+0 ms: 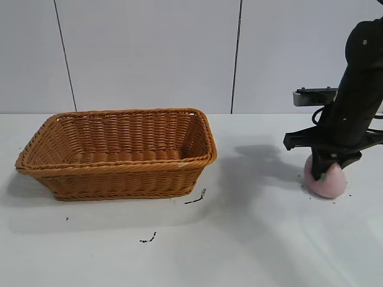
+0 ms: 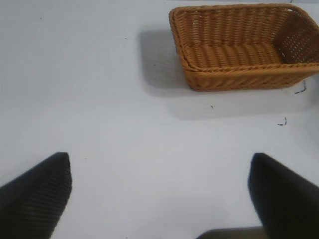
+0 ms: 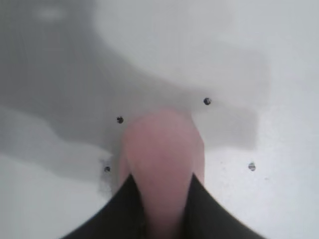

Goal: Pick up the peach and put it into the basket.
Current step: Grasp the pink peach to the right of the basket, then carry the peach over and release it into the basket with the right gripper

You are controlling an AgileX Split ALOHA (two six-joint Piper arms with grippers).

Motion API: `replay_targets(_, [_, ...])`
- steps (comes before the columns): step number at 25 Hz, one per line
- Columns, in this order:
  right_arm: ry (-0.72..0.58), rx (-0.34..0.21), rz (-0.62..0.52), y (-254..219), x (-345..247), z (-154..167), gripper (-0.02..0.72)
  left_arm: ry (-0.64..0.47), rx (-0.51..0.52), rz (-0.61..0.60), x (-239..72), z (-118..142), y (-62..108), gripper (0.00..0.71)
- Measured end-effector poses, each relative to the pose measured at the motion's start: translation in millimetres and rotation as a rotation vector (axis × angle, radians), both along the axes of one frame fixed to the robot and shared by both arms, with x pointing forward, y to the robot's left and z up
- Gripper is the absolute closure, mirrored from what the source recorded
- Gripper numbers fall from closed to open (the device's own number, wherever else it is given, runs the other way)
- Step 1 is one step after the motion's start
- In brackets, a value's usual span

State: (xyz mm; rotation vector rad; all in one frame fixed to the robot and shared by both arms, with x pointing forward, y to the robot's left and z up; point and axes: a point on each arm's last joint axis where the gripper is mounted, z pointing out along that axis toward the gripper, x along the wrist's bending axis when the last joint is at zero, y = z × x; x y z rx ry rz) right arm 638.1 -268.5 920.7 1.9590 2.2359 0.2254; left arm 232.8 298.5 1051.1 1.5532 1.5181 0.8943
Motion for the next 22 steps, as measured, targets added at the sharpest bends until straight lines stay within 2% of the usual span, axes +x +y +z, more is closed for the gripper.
replay_targets(7, [-0.165,0.031,0.004,7,27,101,0.713,0.0,0.0,0.0,0,0,0.0,0.017])
replay_targets(11, [-0.253,0.044,0.052,28,37,141,0.713,0.0,0.0,0.0,0,0,0.0,0.017])
replay_targets(15, [-0.303,0.064,0.14,69,42,164,0.713,0.0,0.0,0.0,0,0,0.0,0.017])
replay_targets(22, [-0.318,0.105,0.331,161,33,166,0.713,0.0,0.0,0.0,0,0,0.0,0.017])
